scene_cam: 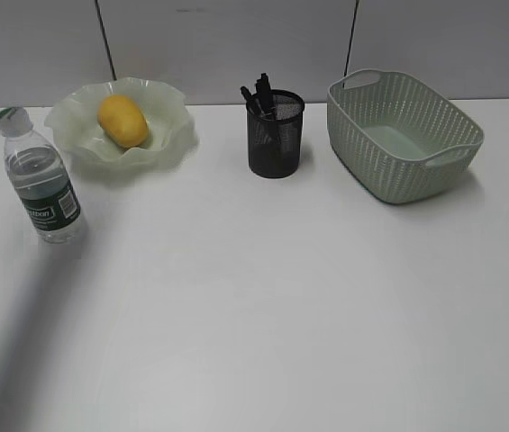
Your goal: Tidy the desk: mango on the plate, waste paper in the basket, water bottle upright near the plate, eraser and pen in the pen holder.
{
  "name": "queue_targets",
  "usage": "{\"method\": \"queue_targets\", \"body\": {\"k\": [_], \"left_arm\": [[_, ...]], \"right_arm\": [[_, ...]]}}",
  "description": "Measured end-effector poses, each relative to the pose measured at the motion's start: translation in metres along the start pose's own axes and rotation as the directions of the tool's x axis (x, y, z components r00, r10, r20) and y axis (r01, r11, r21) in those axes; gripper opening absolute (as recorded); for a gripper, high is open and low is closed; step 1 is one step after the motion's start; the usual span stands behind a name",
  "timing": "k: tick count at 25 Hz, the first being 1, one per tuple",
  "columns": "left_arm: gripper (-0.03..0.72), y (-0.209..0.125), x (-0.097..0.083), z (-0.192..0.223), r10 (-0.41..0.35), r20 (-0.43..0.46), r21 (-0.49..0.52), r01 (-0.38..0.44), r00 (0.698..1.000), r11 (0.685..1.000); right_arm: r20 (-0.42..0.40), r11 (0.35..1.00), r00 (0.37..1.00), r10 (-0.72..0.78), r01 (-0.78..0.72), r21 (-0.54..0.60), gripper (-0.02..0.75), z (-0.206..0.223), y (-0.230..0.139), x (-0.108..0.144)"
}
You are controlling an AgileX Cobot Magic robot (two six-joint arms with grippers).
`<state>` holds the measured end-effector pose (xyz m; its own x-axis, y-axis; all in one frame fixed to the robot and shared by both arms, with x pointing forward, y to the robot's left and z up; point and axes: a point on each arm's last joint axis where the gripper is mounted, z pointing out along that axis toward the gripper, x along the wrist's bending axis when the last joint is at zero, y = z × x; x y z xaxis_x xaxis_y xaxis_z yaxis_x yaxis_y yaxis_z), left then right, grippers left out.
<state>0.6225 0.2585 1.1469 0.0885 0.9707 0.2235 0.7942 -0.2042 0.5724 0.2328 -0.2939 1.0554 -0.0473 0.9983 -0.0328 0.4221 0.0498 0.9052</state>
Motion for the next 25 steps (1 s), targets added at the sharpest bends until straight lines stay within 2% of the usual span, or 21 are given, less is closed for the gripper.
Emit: {"method": "queue_targets", "body": {"k": [2, 4, 8, 13, 16, 18, 23, 25], "left_arm": [[0.456, -0.010, 0.023, -0.005, -0.042, 0.003, 0.075, 0.041, 0.999, 0.996], [0.456, -0.018, 0.037, -0.009, -0.060, 0.025, 0.119, 0.057, 0.998, 0.991], [0.456, -0.027, 0.048, -0.025, -0.085, 0.065, 0.112, 0.078, 0.994, 0.991], [0.456, -0.068, 0.040, -0.055, -0.107, 0.117, 0.135, 0.090, 0.987, 0.987], [0.456, -0.119, 0.029, -0.063, -0.112, 0.139, 0.217, 0.080, 0.984, 0.973], [0.456, -0.155, 0.023, -0.077, -0.113, 0.142, 0.229, 0.079, 0.983, 0.970], [0.456, -0.233, 0.009, -0.106, -0.116, 0.142, 0.165, 0.092, 0.983, 0.982], [0.456, -0.259, 0.004, -0.122, -0.123, 0.150, 0.091, 0.110, 0.981, 0.990]], "right_arm": [[0.000, 1.000, 1.000, 0.000, 0.000, 0.000, 0.467, 0.000, 0.000, 0.000], [0.000, 1.000, 1.000, 0.000, 0.000, 0.000, 0.467, 0.000, 0.000, 0.000], [0.000, 1.000, 1.000, 0.000, 0.000, 0.000, 0.467, 0.000, 0.000, 0.000], [0.000, 1.000, 1.000, 0.000, 0.000, 0.000, 0.467, 0.000, 0.000, 0.000], [0.000, 1.000, 1.000, 0.000, 0.000, 0.000, 0.467, 0.000, 0.000, 0.000], [0.000, 1.000, 1.000, 0.000, 0.000, 0.000, 0.467, 0.000, 0.000, 0.000], [0.000, 1.000, 1.000, 0.000, 0.000, 0.000, 0.467, 0.000, 0.000, 0.000], [0.000, 1.000, 1.000, 0.000, 0.000, 0.000, 0.467, 0.000, 0.000, 0.000]]}}
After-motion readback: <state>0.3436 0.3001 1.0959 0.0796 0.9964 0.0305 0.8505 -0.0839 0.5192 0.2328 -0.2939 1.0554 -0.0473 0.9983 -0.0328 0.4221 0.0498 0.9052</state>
